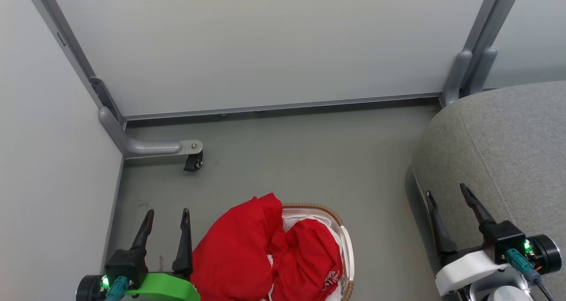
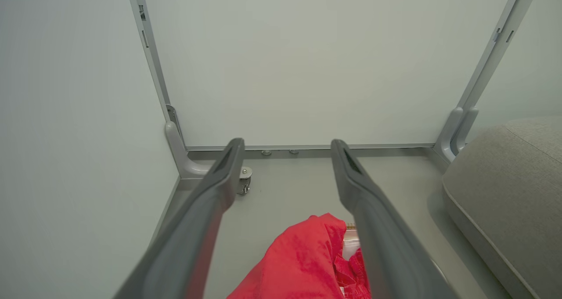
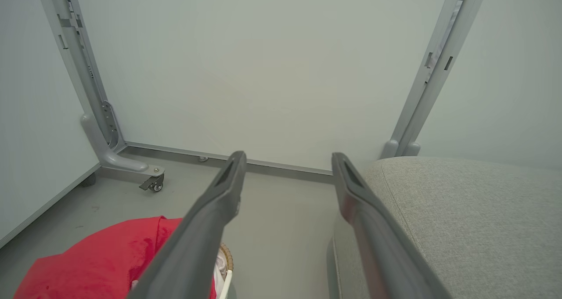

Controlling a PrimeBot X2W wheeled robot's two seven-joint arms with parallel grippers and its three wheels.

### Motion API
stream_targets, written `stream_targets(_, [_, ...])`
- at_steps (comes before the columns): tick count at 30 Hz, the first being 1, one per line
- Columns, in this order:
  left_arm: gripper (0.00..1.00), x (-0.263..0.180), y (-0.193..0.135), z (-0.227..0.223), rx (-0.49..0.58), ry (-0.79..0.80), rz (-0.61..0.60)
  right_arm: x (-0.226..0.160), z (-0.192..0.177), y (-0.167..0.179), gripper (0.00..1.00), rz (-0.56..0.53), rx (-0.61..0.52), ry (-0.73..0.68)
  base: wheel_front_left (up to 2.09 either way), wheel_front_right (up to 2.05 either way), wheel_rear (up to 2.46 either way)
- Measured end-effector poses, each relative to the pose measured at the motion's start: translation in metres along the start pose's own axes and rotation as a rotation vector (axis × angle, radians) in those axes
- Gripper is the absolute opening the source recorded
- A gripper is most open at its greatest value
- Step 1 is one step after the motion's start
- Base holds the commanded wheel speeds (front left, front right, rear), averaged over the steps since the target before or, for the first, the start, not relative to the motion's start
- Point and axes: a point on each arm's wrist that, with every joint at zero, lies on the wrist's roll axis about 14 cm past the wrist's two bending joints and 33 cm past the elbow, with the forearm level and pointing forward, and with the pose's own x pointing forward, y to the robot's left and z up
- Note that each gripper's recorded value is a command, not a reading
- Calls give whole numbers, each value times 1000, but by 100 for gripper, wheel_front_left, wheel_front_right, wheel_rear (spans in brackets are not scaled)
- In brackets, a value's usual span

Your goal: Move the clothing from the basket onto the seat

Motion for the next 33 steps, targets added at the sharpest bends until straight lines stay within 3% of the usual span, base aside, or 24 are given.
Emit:
stream_targets(19, [100, 1, -7, -3, -3, 9, -24, 0, -2, 3, 100, 10, -9, 5, 0, 0, 0])
stream_targets(25, [100, 22, -30, -3, 8, 10, -106, 17, 5, 2, 100, 16, -25, -23, 0, 0, 0])
stream_targets(33, [100, 74, -82, -24, 69, 64, -303, 57, 12, -11, 100, -4, -39, -72, 0, 0, 0])
